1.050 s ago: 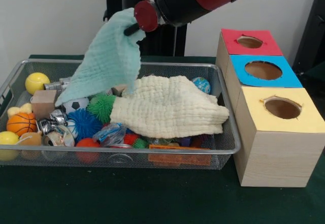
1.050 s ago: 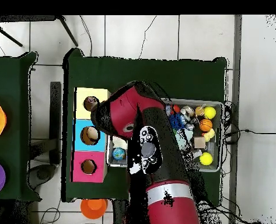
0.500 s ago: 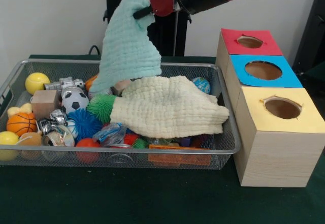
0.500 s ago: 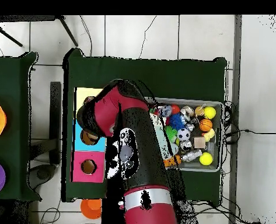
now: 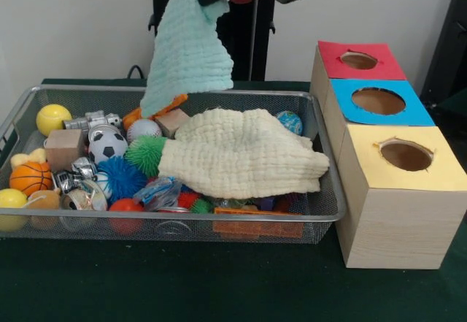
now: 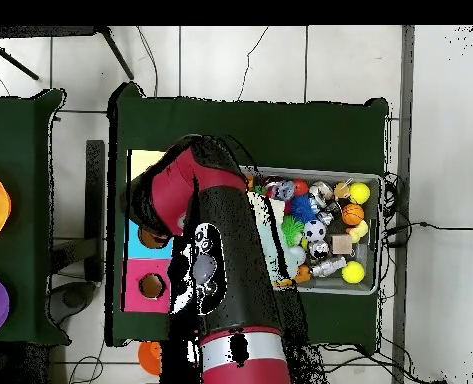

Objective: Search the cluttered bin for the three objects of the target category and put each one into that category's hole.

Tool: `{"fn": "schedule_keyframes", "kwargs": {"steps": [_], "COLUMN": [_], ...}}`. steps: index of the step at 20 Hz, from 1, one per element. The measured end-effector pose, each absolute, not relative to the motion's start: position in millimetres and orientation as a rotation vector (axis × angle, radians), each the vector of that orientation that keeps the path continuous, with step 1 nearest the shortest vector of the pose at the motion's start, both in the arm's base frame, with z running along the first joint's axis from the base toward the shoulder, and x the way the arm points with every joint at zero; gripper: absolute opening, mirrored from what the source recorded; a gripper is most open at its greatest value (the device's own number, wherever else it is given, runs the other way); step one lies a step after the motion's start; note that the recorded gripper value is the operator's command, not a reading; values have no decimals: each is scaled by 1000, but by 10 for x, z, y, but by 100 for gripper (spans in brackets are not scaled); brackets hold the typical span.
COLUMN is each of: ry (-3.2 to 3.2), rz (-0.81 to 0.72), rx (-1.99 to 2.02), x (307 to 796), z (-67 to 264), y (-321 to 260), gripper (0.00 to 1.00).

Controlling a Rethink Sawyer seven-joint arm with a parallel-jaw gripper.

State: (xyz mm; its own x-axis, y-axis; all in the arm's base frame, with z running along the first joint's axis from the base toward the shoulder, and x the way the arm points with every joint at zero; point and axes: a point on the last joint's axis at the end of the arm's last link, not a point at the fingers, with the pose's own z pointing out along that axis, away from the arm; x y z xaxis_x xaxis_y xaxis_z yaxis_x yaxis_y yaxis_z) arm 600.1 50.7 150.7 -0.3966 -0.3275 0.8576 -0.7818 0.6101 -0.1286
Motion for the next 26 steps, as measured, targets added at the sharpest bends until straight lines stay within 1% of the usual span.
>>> {"fn": "schedule_keyframes", "kwargs": {"steps": [7, 11, 19, 26], "ry": [-1994, -2016, -2116, -2219], "rz": [621, 579, 359, 215], "rx": [828, 817, 766, 741], "x": [6000, 6011, 6098, 6232], "z": [1701, 1727, 1761, 1751], "y": [587, 613, 619, 543], "gripper": [0, 0, 0, 0]}}
